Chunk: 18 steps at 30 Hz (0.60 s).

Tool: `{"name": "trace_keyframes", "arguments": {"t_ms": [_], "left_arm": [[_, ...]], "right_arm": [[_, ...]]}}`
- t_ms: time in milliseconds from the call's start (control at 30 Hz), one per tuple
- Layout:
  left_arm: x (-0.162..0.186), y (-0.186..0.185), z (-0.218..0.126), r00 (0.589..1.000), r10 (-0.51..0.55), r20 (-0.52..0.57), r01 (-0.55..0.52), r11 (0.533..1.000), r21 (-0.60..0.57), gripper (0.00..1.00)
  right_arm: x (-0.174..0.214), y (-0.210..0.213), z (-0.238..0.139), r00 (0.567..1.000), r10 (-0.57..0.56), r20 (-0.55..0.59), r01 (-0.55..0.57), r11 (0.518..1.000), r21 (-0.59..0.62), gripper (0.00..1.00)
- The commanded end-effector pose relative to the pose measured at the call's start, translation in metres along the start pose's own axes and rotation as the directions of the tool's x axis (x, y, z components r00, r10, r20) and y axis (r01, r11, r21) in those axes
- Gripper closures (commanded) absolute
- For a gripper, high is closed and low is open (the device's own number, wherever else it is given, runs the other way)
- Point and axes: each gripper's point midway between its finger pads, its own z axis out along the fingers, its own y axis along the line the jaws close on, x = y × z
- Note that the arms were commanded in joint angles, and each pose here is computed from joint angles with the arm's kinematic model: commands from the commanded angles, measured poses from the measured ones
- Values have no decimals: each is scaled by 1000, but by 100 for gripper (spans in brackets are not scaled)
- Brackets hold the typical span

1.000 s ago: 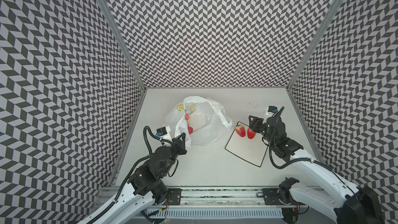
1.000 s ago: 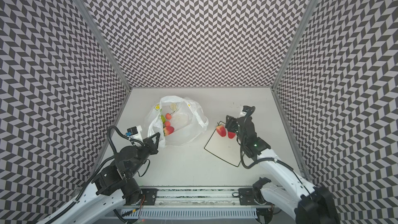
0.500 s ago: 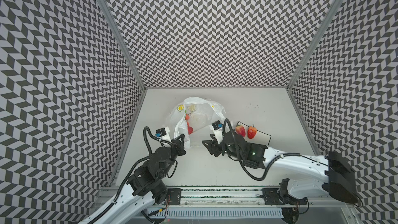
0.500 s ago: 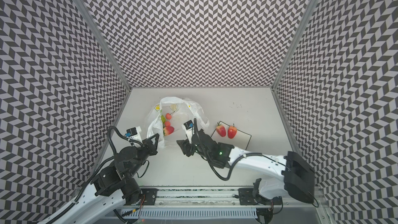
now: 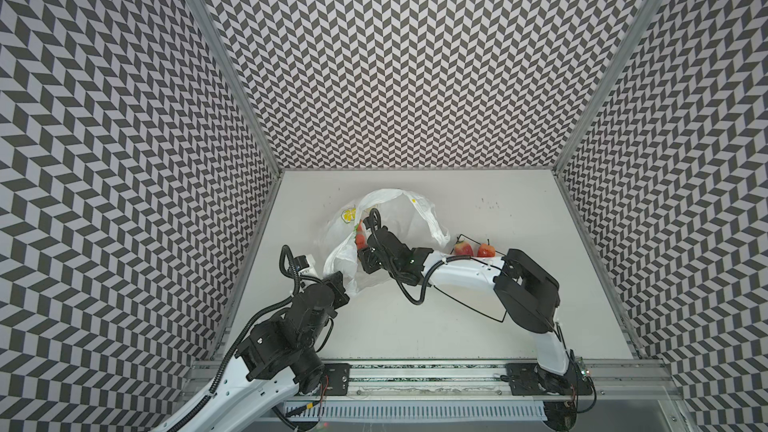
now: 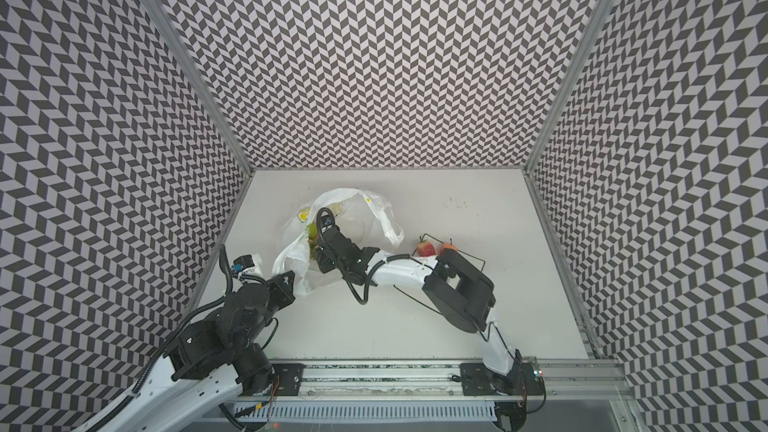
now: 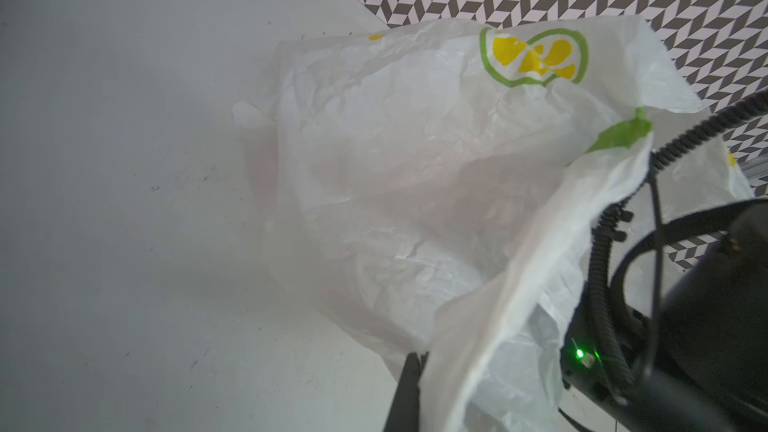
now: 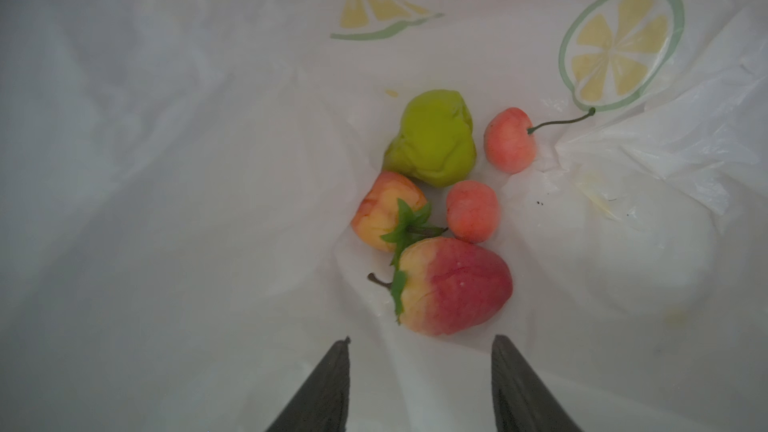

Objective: Take the fake fruits out of the plastic bag
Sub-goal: 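Move the open right gripper back into the bag opening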

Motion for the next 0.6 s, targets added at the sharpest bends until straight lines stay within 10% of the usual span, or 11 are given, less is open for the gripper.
{"name": "trace_keyframes", "arguments": {"t_ms": [0, 567], "left_arm": [[7, 9, -3, 998, -34, -52, 30, 997, -68, 100], [23, 21, -2, 987, -126, -102, 114, 986, -117, 100]], "right_arm": [[17, -13, 10, 998, 29, -59, -28, 999, 14, 46], [-14, -11, 12, 981, 195, 6, -193, 975, -114, 30]]}}
